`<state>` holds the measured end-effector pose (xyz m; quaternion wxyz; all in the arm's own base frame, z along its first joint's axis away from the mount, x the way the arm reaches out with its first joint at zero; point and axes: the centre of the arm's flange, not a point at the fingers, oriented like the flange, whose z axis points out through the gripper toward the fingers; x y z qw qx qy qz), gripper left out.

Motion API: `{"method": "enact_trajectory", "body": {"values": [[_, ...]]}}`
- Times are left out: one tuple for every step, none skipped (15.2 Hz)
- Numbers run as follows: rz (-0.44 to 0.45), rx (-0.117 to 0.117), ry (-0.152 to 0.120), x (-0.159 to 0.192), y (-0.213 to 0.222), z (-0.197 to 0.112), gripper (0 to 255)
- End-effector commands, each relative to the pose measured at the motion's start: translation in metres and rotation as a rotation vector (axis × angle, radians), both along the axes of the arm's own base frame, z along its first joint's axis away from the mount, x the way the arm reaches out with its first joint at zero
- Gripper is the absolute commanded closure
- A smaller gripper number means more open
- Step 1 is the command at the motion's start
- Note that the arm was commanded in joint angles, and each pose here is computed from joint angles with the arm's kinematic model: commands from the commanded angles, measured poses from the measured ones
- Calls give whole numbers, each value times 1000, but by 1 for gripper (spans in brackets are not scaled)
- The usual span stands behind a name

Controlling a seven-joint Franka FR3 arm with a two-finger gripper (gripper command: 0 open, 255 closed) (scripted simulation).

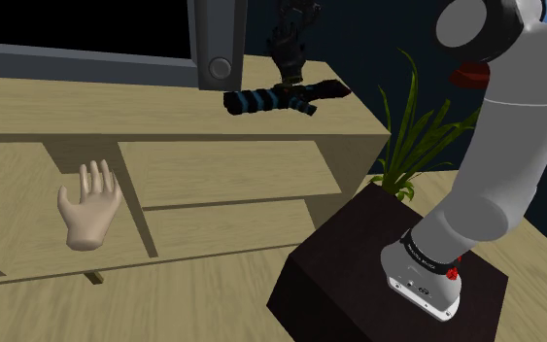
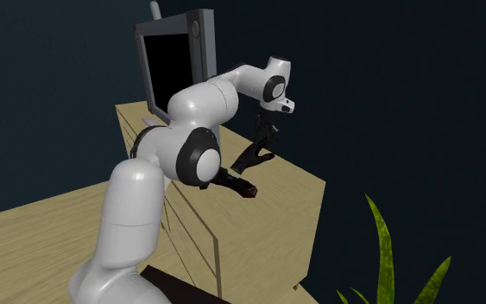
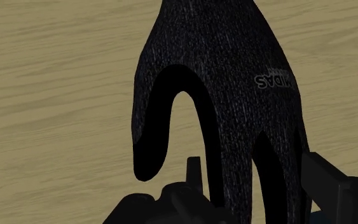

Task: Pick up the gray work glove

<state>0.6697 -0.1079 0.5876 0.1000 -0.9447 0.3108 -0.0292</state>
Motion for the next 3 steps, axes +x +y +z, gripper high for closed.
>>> {"method": "enact_trajectory", "body": {"values": [[0, 0, 0, 0, 1, 12, 255], [0, 0, 0, 0, 1, 12, 255], [0, 0, 0, 0, 1, 12, 255]]}}
